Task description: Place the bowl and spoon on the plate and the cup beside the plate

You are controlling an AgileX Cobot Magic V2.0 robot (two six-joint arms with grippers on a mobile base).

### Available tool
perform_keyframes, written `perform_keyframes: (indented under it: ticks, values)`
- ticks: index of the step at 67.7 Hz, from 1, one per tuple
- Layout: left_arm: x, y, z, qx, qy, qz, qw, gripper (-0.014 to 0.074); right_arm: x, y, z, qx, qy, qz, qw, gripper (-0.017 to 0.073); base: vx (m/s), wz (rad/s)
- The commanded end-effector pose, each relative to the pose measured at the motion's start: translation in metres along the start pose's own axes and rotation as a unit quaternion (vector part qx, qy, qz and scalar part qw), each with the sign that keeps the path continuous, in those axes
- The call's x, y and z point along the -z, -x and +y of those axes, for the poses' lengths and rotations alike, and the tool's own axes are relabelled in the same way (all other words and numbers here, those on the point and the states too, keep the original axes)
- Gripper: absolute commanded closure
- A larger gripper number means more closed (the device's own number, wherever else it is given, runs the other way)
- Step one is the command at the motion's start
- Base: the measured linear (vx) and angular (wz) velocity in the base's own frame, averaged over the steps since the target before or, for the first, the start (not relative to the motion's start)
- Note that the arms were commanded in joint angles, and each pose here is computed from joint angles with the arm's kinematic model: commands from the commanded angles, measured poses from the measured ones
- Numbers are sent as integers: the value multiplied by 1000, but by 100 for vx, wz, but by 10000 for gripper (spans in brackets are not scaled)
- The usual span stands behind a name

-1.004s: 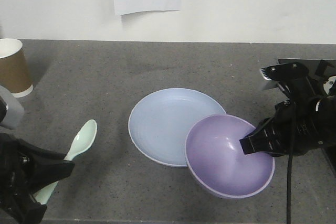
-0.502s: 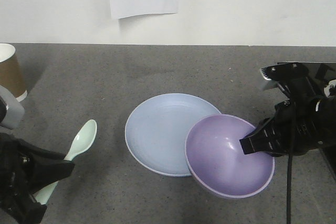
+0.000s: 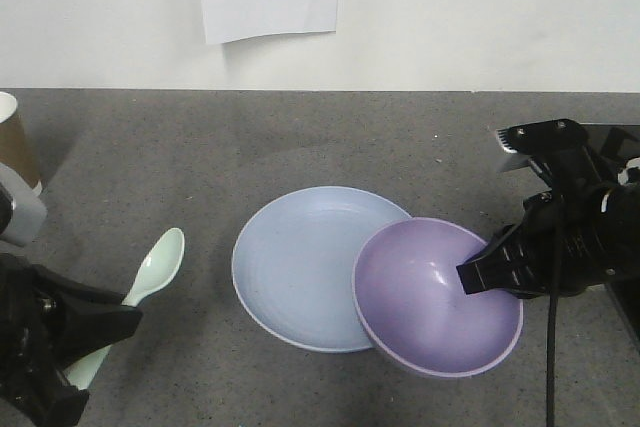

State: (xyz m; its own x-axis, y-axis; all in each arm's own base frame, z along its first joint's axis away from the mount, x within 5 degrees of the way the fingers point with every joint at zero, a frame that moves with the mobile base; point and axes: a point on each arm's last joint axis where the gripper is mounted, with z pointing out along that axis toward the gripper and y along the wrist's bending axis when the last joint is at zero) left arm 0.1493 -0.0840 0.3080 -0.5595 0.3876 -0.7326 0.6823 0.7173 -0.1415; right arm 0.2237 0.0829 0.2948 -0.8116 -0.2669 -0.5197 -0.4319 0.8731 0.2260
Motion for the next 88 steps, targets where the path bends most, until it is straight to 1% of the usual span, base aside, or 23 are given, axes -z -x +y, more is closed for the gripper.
perform_keyframes:
  ticks: [1,88]
  values:
    - [7,12,-3,6,1,-41,999,574,13,9,4,0,0,-45,999,563,2,-1]
    - [7,12,-3,6,1,-41,999,574,13,9,4,0,0,-45,999,563,1,0]
